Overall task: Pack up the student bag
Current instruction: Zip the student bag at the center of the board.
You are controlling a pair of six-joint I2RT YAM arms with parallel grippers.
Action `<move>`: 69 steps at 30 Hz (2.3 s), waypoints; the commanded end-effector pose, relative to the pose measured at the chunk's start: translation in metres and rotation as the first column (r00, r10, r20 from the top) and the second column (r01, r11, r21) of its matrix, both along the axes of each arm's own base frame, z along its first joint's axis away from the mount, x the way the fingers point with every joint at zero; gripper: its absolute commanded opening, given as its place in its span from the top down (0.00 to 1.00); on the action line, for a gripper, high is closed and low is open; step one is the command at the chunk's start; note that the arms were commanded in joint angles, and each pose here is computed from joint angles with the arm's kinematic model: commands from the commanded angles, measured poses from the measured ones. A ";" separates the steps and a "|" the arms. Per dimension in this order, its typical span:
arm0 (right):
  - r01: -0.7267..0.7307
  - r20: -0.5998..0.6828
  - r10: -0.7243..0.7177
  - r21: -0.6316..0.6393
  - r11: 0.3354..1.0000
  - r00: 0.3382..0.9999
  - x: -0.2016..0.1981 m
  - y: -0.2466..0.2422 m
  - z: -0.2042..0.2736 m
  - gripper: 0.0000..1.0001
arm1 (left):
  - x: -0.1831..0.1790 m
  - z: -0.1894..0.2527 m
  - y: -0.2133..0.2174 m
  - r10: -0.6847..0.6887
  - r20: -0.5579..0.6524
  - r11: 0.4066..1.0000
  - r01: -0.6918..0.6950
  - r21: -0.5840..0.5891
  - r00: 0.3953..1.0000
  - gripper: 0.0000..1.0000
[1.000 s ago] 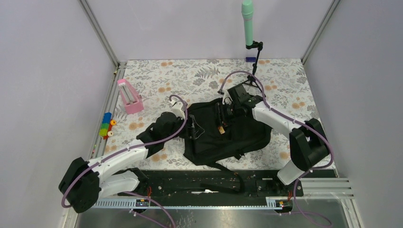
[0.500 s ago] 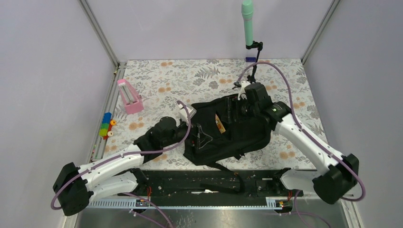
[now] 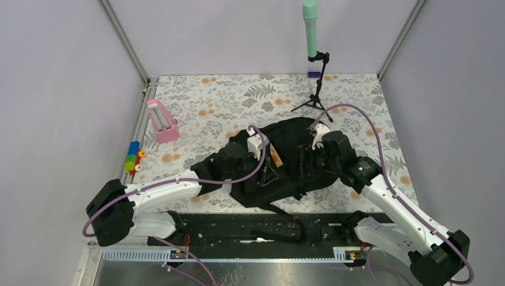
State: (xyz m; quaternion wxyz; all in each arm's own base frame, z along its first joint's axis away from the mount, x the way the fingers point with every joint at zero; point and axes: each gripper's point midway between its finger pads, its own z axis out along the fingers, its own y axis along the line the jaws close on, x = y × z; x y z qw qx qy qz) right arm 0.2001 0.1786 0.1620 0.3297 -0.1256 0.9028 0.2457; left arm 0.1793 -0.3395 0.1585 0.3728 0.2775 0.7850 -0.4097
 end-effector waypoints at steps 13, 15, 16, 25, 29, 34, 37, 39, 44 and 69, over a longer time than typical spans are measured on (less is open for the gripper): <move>-0.131 0.085 0.125 0.069 0.989 0.989 -0.009 0.021 0.007 0.28 | 0.016 -0.010 -0.010 0.001 0.127 0.988 -0.021 0.155 0.992 0.51; -0.129 0.092 0.124 0.054 0.990 0.988 -0.009 0.021 0.003 0.28 | 0.018 -0.011 -0.008 0.014 0.149 0.983 -0.041 0.179 0.989 0.51; -0.134 0.091 0.129 0.055 0.989 0.987 -0.011 0.022 0.001 0.28 | 0.019 -0.011 -0.007 0.019 0.156 0.982 -0.048 0.184 0.988 0.52; -0.172 0.108 0.162 0.092 0.981 0.981 -0.017 0.032 -0.003 0.28 | 0.024 -0.017 -0.002 0.051 0.215 0.961 -0.106 0.254 0.975 0.58; -0.183 0.116 0.173 0.089 0.979 0.978 -0.018 0.034 -0.007 0.28 | 0.020 -0.021 -0.003 0.033 0.224 0.958 -0.095 0.271 0.974 0.58; -0.154 0.158 0.149 0.021 0.988 0.976 -0.013 0.032 -0.017 0.28 | 0.011 -0.025 -0.012 -0.027 0.230 0.958 -0.040 0.284 0.973 0.66; -0.128 0.212 0.128 -0.012 0.992 0.969 -0.007 0.032 -0.019 0.28 | 0.011 -0.029 -0.014 -0.031 0.229 0.955 -0.039 0.295 0.973 0.83; -0.126 0.246 0.127 -0.021 0.992 0.961 -0.006 0.034 -0.019 0.28 | 0.011 -0.025 -0.015 -0.023 0.235 0.957 -0.047 0.286 0.972 0.95; -0.140 0.278 0.153 -0.064 0.988 0.948 -0.003 0.040 -0.027 0.28 | 0.014 -0.010 -0.014 0.006 0.259 0.965 -0.074 0.251 0.966 1.00; -0.120 0.328 0.145 -0.096 0.988 0.933 -0.002 0.041 -0.029 1.00 | 0.053 0.062 0.006 0.233 0.440 0.944 -0.311 0.112 0.867 1.00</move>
